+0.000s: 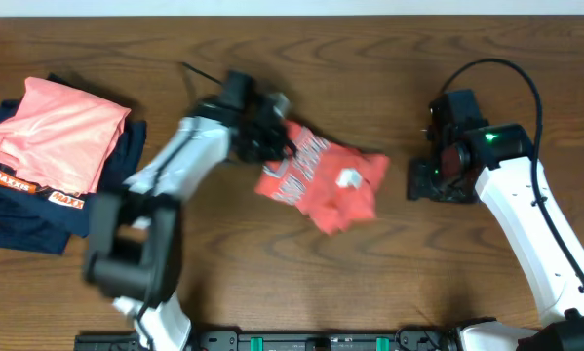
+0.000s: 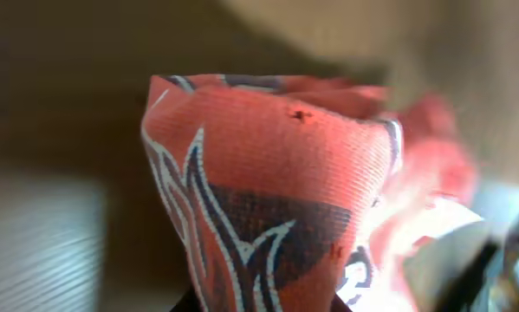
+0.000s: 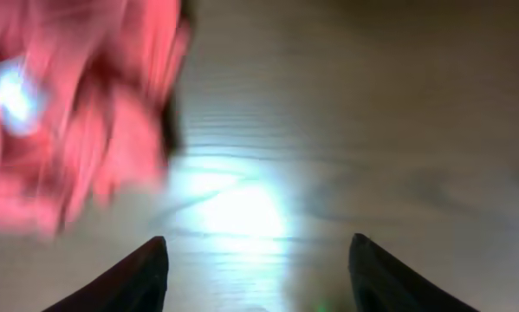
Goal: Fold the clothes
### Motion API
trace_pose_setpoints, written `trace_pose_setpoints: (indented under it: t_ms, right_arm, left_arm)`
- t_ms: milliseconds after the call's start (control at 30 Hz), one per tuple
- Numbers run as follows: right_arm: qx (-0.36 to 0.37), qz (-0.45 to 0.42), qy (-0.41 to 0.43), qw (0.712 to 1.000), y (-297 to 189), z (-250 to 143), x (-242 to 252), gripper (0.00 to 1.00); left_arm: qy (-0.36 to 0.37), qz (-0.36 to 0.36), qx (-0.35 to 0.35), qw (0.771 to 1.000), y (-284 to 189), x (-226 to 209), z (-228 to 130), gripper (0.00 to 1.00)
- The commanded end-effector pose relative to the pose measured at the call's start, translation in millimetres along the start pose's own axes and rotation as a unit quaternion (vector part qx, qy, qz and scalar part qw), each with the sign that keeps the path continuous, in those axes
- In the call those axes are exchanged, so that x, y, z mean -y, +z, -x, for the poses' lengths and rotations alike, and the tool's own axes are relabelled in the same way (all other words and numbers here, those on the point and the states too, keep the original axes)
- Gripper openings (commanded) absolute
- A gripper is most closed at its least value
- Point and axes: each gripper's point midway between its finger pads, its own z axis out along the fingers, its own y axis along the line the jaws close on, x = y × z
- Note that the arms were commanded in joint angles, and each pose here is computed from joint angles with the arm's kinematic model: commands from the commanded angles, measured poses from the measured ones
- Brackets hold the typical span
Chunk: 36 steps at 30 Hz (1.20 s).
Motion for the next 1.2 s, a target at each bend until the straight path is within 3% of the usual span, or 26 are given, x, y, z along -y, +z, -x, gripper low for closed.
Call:
trace_pose_setpoints:
  t_ms: [0,333,433,567,867,1033,1167]
  right_arm:
    - [-0.002,0.156,-0.128,0.979,-11.9,-6.5,-57.3,0.66]
    - [0.016,0.250,-0.240,0.938,28.0,-16.0,-147.0,0.69]
    - [0.014,0.236,-0.230,0.944,46.4,-15.1,-157.0,0.68]
    - [0.012,0.179,-0.193,0.965,61.5,-8.5,-142.0,0.59]
    - [0.022,0.122,-0.126,0.984,47.1,3.5,-90.5,0.61]
    - [0.003,0.110,-0.103,0.989,44.0,-2.3,-71.0,0.61]
    - [-0.010,0.099,-0.096,0.990,44.8,-7.6,-63.1,0.61]
  left_arm:
    - [0.020,0.012,0.067,0.997,-47.0,24.4,27.2,0.06]
    - [0.021,0.012,0.068,0.997,-54.0,29.0,24.9,0.06]
    - [0.020,0.012,0.069,0.997,-54.3,28.7,25.0,0.06]
    - [0.020,0.014,0.094,0.995,-71.9,26.9,36.0,0.06]
    - [-0.027,0.063,0.251,0.966,-192.8,-37.7,96.6,0.06]
    - [-0.060,0.111,0.349,0.929,-269.4,-104.3,113.0,0.06]
    - [-0.090,0.152,0.407,0.896,-326.5,-154.6,105.6,0.06]
